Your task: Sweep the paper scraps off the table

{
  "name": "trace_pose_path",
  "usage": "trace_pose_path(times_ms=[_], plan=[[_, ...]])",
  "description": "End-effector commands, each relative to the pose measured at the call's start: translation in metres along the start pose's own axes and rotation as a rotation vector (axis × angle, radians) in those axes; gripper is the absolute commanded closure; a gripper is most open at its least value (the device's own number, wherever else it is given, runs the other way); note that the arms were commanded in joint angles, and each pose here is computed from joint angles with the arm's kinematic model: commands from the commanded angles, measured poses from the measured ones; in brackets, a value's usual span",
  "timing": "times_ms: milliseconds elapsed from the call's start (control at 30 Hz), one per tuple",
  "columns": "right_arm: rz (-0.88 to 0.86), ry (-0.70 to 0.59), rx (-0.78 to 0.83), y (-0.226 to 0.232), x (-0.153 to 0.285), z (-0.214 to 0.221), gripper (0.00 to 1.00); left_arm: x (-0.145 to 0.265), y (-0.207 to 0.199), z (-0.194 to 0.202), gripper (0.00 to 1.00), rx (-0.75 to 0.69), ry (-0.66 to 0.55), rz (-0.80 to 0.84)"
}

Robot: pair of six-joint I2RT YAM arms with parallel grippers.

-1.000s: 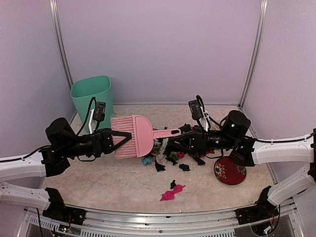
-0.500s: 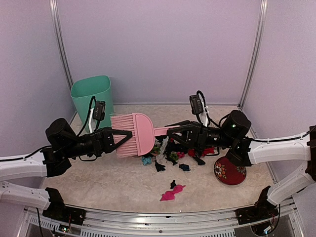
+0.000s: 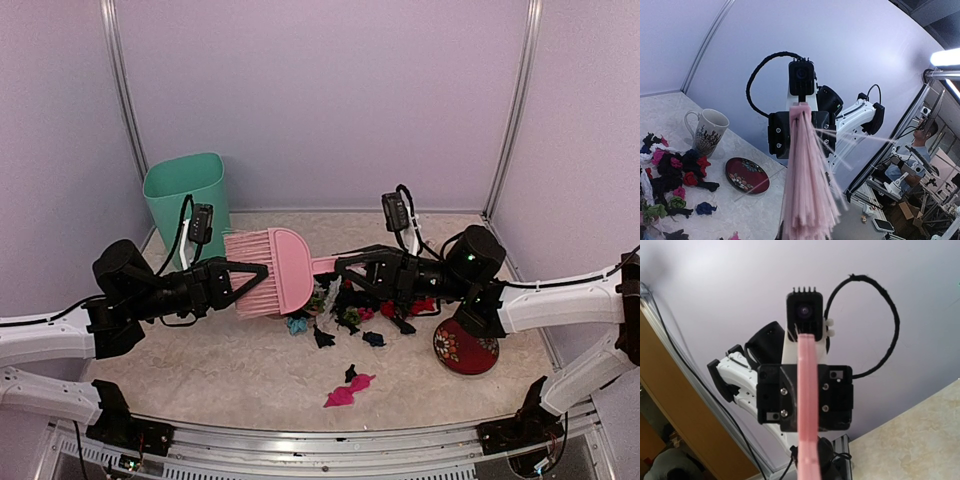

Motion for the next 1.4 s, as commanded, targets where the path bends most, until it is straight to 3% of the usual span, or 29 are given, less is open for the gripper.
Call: trace_pose_path(times_ms=[0,400,567,767,833,933,967,1033,1100,1367], plan=[[-0.034,-0.025,0.014,0.011,-0.007,-0.008,0.71,0.002,-0.005,-0.004,1.00,-0.034,-0.019,0.011],[-0.025,-0.019,0.007,0.009,-0.006,-0.005,0.84,0.003,-0.002,-0.001,1.00,-0.048,-0.010,-0.006],[-0.024,-0.006,0.020,0.010,-0.005,-0.004,1.00,0.001,0.000,0.003,1.00,-0.045,0.005,-0.006],[-0.009,-0.014,0.031,0.010,0.000,-0.002,1.00,0.001,0.003,0.002,1.00,-0.046,0.004,-0.026],[-0.006,-0.020,0.029,0.011,0.002,-0.002,1.00,0.001,0.004,0.003,0.88,-0.041,0.005,-0.035],[-0.003,-0.033,0.037,0.013,0.005,-0.004,1.00,0.002,0.009,0.003,0.35,-0.030,0.002,-0.070],[0.013,-0.042,0.044,0.012,0.006,-0.005,1.00,0.002,0.012,0.002,0.22,-0.027,0.000,-0.086],[0.058,-0.060,0.066,0.011,0.010,-0.009,1.00,0.005,0.016,0.003,0.06,-0.023,-0.005,-0.120],[0.120,-0.079,0.099,0.009,0.016,-0.015,1.00,0.008,0.022,0.003,0.01,-0.017,-0.008,-0.164],[0.424,-0.175,0.261,0.006,0.059,-0.044,1.00,0.031,0.073,0.021,0.01,0.058,0.006,-0.494]])
Point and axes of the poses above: each gripper's point midway between its finger pads, its own x axis back along the fingers, its own y axis along the line the jaws close on, z = x × y, the point moved 2 cm from there along x, back along the fingers, and after that the axes turned 8 degrees about -x, right-handed, at the moved point
